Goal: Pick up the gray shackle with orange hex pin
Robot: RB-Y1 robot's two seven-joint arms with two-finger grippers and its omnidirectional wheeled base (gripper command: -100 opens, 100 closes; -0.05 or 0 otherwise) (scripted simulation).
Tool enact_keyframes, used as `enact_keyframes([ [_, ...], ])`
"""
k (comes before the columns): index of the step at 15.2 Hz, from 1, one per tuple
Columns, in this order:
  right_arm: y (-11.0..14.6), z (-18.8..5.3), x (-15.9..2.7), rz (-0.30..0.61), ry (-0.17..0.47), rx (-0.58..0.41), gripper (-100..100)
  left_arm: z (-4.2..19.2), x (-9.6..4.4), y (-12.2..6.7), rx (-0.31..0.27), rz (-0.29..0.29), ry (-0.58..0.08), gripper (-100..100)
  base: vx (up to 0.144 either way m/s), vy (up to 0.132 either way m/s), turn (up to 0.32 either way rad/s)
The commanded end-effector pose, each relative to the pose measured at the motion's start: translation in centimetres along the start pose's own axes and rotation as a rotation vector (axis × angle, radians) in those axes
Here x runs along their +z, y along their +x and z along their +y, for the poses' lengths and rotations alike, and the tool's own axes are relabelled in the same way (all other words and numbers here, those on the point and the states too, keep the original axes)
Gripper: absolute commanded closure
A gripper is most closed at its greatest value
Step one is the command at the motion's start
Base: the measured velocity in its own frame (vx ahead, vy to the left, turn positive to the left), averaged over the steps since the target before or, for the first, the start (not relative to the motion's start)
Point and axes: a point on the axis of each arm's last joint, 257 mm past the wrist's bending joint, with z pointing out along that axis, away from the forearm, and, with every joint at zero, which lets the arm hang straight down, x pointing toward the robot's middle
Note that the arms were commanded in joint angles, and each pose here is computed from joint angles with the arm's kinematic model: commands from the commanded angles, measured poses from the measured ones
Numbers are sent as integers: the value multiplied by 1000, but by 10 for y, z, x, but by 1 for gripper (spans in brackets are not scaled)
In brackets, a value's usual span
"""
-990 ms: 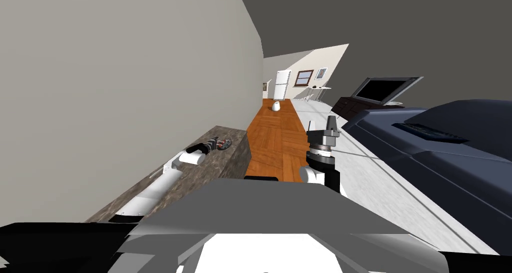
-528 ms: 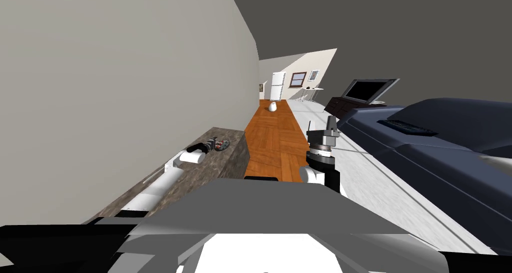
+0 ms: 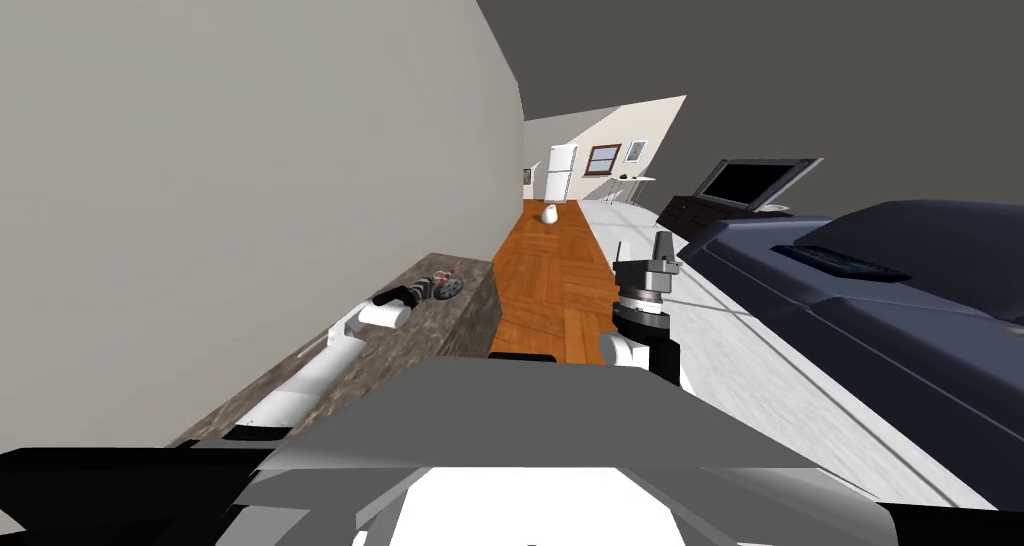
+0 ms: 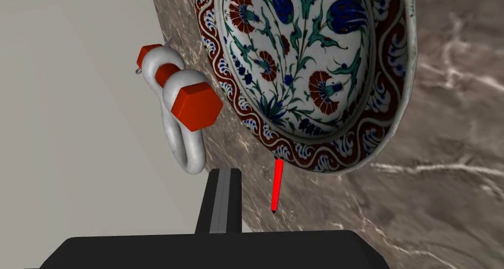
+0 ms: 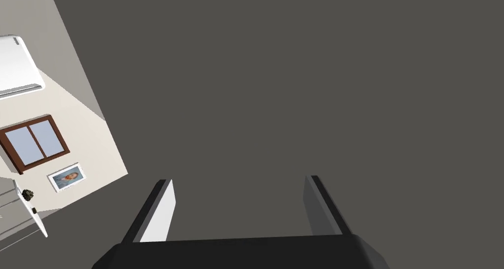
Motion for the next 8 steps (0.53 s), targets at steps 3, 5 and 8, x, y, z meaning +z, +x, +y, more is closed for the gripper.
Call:
enact_keyframes([
  [3, 0, 0, 0, 0, 0, 0, 0, -8, -8, 4, -2, 16, 0, -100, 30, -7, 64],
  [5, 0, 0, 0, 0, 0, 0, 0, -15, -12, 3, -6, 22, -2, -100, 130, -31, -26],
  [8, 0, 0, 0, 0, 0, 0, 0, -16, -13, 4, -6, 22, -2, -100, 99, -15, -8],
])
